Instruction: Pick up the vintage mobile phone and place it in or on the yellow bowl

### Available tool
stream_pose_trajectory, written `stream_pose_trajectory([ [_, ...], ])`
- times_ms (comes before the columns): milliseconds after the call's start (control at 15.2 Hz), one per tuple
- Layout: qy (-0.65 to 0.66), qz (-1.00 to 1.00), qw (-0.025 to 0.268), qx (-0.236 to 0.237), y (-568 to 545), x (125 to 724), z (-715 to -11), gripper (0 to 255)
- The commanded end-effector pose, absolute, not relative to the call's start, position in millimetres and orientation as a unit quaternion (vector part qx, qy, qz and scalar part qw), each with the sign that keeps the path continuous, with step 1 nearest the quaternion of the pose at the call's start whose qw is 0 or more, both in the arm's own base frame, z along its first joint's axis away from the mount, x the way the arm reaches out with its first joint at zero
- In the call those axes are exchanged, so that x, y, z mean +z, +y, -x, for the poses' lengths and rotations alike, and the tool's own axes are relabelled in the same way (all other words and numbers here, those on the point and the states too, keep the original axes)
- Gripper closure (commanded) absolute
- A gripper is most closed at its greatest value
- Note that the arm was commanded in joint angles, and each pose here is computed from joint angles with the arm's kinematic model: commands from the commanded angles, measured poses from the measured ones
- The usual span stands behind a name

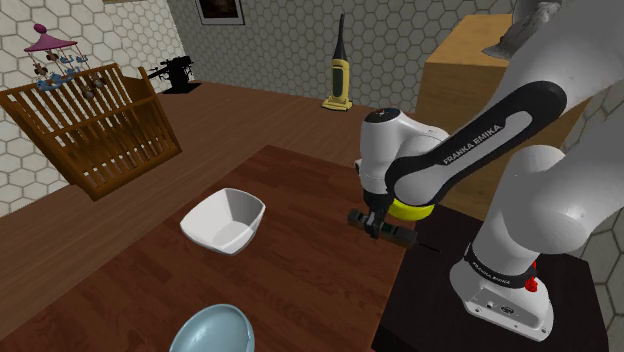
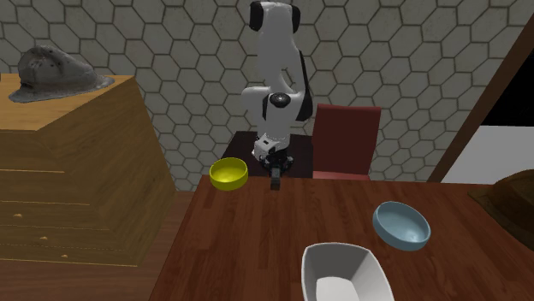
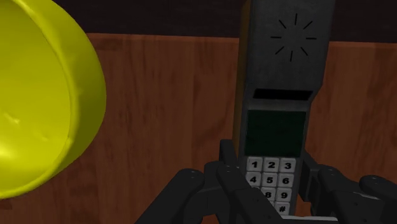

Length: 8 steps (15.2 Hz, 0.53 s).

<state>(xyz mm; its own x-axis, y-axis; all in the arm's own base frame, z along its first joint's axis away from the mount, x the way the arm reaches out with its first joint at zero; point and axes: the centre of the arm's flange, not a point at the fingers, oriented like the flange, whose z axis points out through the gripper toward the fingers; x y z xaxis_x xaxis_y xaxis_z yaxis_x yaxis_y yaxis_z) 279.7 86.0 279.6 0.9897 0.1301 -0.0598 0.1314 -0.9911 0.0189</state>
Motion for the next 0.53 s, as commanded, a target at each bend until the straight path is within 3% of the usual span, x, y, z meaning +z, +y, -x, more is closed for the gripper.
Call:
stream_pose_trajectory([
  [0, 0.065, -0.997, 0.011, -0.03, 86, 290, -280, 255],
  [462, 0.065, -0.997, 0.011, -0.03, 86, 327, -280, 255],
])
